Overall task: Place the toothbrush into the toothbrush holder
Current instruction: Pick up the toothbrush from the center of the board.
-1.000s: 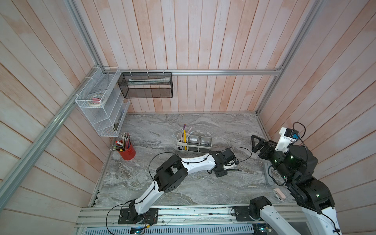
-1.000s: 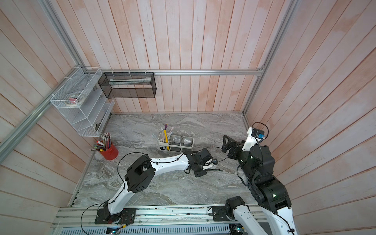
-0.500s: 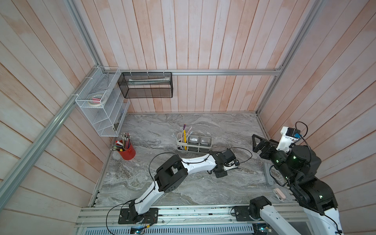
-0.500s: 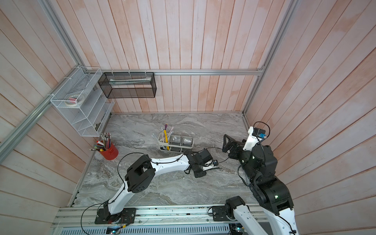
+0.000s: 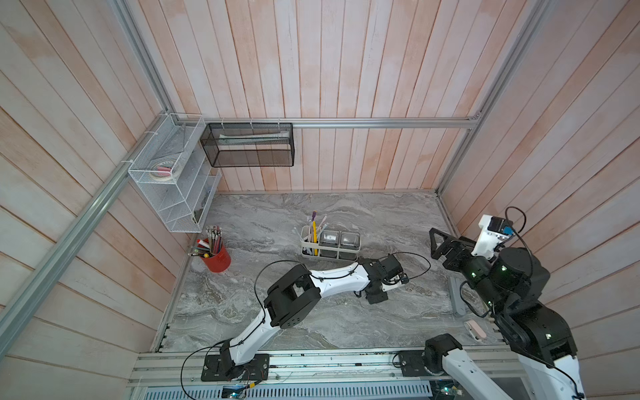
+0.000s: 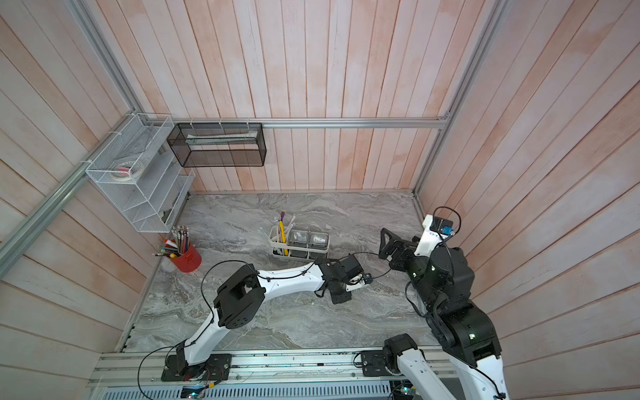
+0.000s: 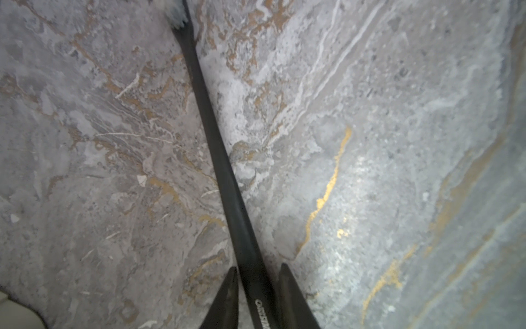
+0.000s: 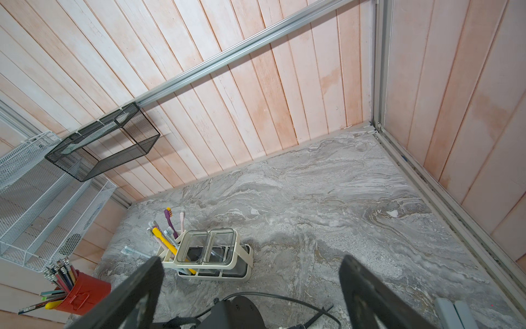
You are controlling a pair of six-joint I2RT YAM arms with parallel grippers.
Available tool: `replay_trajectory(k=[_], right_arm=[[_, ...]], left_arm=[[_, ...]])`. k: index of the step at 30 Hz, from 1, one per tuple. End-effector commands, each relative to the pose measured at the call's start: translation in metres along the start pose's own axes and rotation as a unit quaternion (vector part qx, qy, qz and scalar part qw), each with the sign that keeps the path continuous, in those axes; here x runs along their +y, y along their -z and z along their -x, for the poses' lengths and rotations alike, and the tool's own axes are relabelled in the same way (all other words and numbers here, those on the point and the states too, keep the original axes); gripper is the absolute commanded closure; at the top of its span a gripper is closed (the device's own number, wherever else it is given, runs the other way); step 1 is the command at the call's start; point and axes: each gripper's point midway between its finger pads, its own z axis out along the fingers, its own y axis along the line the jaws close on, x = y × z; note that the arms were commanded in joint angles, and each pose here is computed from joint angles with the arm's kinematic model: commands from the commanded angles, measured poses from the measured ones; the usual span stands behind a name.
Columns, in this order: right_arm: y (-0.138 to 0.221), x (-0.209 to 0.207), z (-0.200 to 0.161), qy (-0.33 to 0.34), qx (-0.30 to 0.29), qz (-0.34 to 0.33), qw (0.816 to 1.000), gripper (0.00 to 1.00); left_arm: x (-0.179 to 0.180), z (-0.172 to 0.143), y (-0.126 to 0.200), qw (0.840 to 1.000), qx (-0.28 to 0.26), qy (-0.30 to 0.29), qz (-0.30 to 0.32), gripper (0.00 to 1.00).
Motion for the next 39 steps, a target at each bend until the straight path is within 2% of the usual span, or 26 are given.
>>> replay_trajectory(k=[1, 10, 14, 15, 24, 30, 39], right_arm=[[0.004, 0.003, 0.002, 0.006, 0.000, 0.006, 1.000, 0.02], [0.002, 0.003, -0.003, 0.004, 0.009, 0.009, 1.000, 0.02], [-0.001, 0.001, -0.009, 0.005, 0.019, 0.006, 1.000, 0.02], [-0.002, 0.001, -0.009, 0.005, 0.018, 0.006, 1.000, 0.02], [-0.004, 0.002, -0.011, 0.002, 0.021, 0.009, 1.000, 0.02], [-0.013, -0.004, -0.026, -0.002, 0.038, 0.003, 0.999, 0.02], [-0.022, -0.013, -0.047, -0.019, 0.058, -0.012, 0.998, 0.02]], left_arm=[[-0.008, -0.076, -0.043, 0.991, 0.129, 0.010, -0.015, 0.76], [-0.005, -0.087, -0.044, 0.989, 0.144, 0.023, -0.010, 0.83], [-0.003, -0.089, -0.041, 0.989, 0.147, 0.028, -0.002, 0.99], [-0.001, -0.087, -0.039, 0.989, 0.144, 0.031, 0.002, 1.00], [0.005, -0.073, -0.016, 0.993, 0.112, 0.049, 0.008, 1.00], [0.012, -0.059, 0.009, 0.995, 0.070, 0.065, 0.023, 1.00], [0.020, -0.055, 0.035, 0.995, 0.041, 0.080, 0.050, 1.00]])
